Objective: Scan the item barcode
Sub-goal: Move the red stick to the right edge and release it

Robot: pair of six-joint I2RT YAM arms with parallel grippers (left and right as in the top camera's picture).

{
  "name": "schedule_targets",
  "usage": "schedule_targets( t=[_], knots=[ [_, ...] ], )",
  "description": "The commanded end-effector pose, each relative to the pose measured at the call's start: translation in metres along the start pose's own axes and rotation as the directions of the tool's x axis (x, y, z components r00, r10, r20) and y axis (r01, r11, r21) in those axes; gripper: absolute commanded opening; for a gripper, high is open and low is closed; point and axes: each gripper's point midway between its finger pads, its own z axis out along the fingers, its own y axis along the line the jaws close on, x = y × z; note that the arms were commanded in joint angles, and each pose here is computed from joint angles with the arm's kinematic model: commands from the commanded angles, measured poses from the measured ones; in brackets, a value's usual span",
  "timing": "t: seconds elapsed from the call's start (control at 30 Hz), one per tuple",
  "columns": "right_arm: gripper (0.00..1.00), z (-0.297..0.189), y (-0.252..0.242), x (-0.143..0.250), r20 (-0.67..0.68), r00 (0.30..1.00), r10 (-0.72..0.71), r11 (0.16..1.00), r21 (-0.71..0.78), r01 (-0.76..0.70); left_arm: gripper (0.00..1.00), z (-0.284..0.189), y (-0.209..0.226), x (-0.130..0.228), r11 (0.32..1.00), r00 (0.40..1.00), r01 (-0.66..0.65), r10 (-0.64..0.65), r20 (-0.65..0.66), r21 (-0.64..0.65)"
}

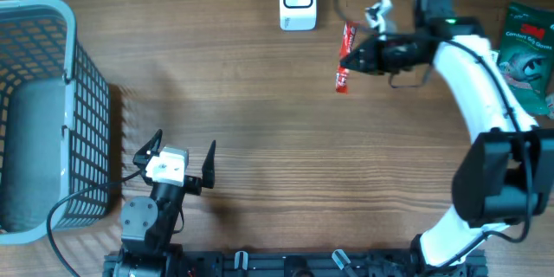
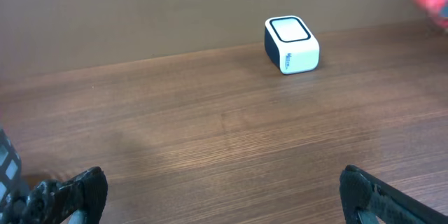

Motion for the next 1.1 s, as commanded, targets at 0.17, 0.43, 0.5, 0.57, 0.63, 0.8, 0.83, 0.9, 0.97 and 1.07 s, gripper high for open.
schedule_targets(
  t=[0.17,0.43,0.5,0.57,0.63,0.8,0.83,0.9,0.97,1.07],
  knots=[
    [0.04,0.008,0.0,-0.124,0.459,0.851,-0.255,0.875,0.484,0.001,0.99,0.001,-0.002,0.002,1.0,1.0,-0.012,0.012,-0.001,0.009],
    [0.04,0.095,-0.018,-0.201,0.579,0.786,-0.216,0.921,0.389,-0.033,1.0,0.001,-0.002,0.002,1.0,1.0,-0.012,0.012,-0.001,0.009],
    [0.05,0.107,-0.012,-0.213,0.577,0.793,-0.196,0.938,0.347,-0.021,1.0,0.001,-0.002,0.002,1.0,1.0,-0.012,0.012,-0.001,0.009],
    [0.04,0.101,-0.003,-0.229,0.629,0.757,-0.178,0.95,0.309,-0.034,1.0,0.001,-0.002,0.002,1.0,1.0,-0.012,0.012,-0.001,0.009],
    [0.04,0.098,-0.003,-0.232,0.649,0.744,-0.157,0.954,0.296,-0.057,1.0,0.001,-0.002,0.002,1.0,1.0,-0.012,0.012,-0.001,0.009],
    [0.04,0.088,-0.011,-0.228,0.659,0.746,-0.095,0.943,0.299,-0.144,1.0,0.001,-0.002,0.002,1.0,1.0,-0.012,0.012,-0.001,0.009],
    [0.05,0.073,-0.013,-0.226,0.66,0.747,-0.084,0.93,0.321,-0.178,1.0,0.001,-0.002,0.002,1.0,1.0,-0.012,0.012,-0.001,0.009],
    [0.05,0.027,-0.031,-0.211,0.641,0.764,-0.071,0.858,0.43,-0.281,1.0,0.001,-0.002,0.002,1.0,1.0,-0.012,0.012,-0.001,0.009],
    [0.04,-0.05,-0.078,-0.164,0.584,0.812,-0.016,0.667,0.611,-0.427,1.0,0.001,-0.002,0.002,1.0,1.0,-0.012,0.012,-0.001,0.009],
    [0.04,-0.121,-0.166,-0.073,0.478,0.847,0.232,0.389,0.753,-0.531,1.0,0.001,-0.002,0.002,1.0,1.0,-0.012,0.012,-0.001,0.009]
  ],
)
